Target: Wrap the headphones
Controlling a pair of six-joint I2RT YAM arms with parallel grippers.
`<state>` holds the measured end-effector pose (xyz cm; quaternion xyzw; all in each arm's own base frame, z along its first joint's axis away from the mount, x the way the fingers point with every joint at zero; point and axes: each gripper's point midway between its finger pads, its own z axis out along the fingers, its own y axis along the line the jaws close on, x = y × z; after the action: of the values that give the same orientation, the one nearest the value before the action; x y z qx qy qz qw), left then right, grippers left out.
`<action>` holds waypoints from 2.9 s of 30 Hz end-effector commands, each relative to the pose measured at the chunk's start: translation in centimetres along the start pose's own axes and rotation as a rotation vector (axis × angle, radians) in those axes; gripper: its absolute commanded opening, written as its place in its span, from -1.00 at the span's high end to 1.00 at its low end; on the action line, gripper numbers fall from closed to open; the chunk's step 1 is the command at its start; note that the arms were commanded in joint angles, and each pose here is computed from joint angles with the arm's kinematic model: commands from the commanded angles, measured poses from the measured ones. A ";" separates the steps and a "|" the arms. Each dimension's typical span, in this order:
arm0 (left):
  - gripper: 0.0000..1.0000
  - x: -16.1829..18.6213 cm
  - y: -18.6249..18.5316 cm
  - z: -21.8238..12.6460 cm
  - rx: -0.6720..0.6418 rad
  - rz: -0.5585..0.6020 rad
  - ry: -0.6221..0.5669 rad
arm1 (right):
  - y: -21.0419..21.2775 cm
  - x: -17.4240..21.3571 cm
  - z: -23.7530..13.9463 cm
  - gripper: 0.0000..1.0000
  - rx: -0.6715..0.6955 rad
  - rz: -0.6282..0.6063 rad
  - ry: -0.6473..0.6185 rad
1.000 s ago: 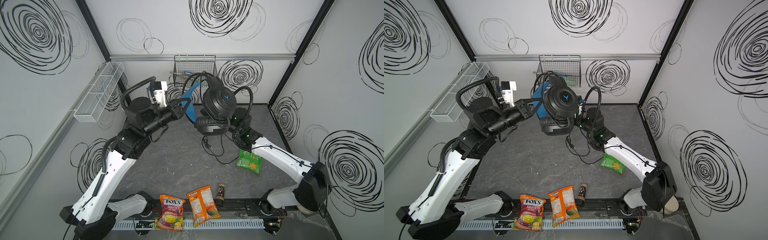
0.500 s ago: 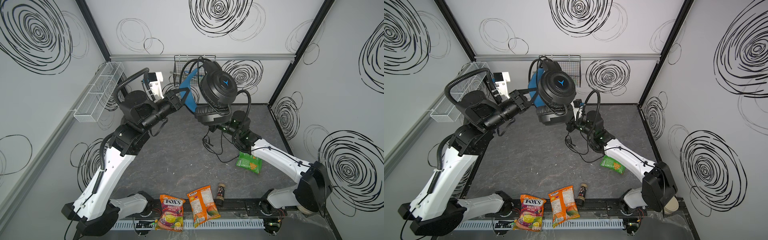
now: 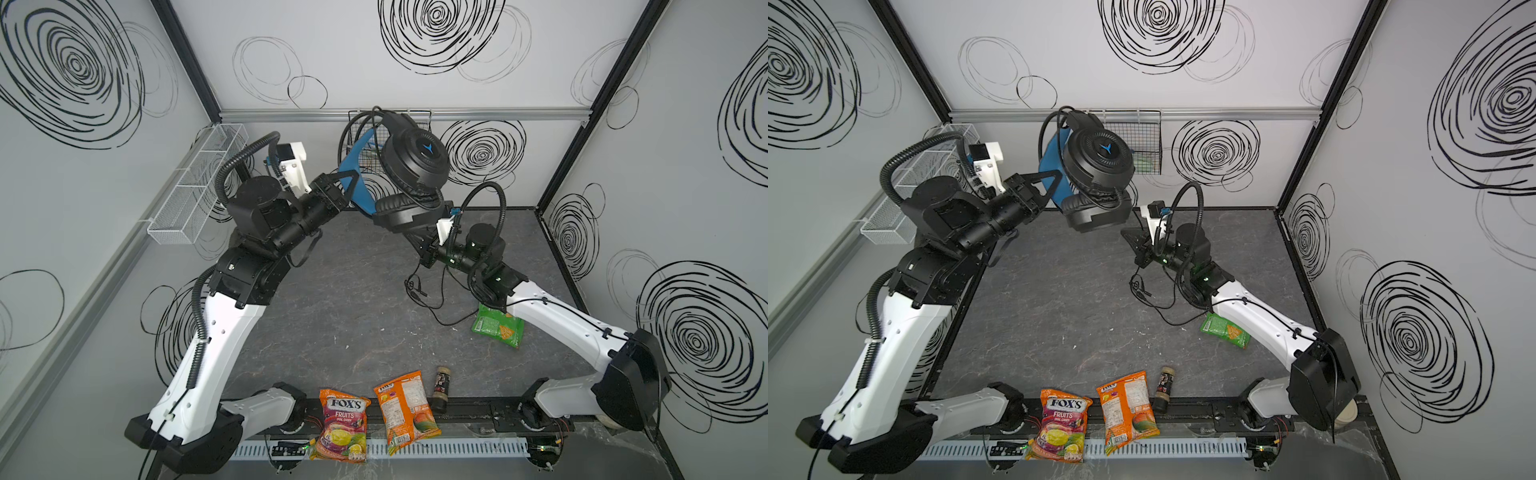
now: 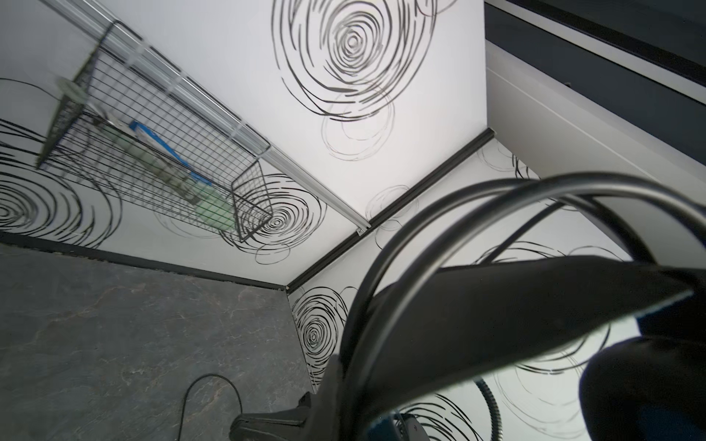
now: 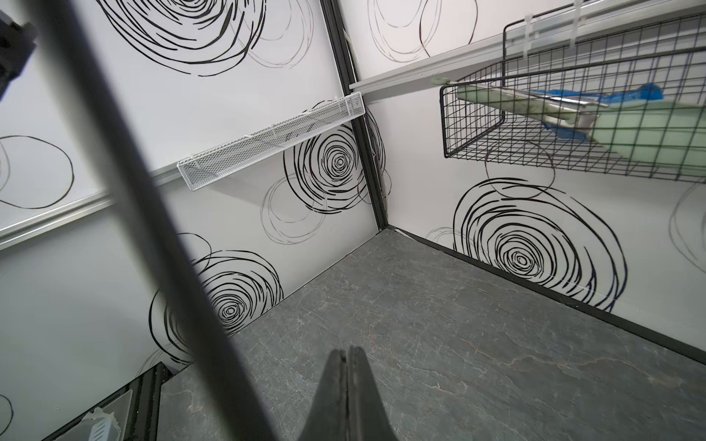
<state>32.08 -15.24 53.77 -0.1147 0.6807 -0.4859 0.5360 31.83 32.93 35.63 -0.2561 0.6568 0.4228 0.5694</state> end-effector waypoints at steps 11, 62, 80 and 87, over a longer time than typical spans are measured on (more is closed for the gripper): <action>1.00 -7.3 5.2 -4.0 -0.287 -0.160 -0.344 | 8.0 6.2 -0.6 1.00 -0.108 -0.158 0.234; 1.00 2.0 15.7 -4.6 -1.054 0.893 -0.215 | 12.1 -4.5 -1.4 0.98 0.199 -1.005 0.177; 1.00 1.5 15.2 -5.3 -1.000 0.901 -0.116 | 9.0 -7.3 -1.3 1.00 0.473 -1.305 0.181; 1.00 0.8 12.1 -4.8 -0.948 0.940 -0.030 | 8.3 -7.2 -1.5 0.99 0.533 -1.423 0.203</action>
<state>32.73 -7.51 41.63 -0.0427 0.7921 0.1457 0.5912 25.58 36.42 40.77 -0.5613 0.4751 -0.2115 0.6438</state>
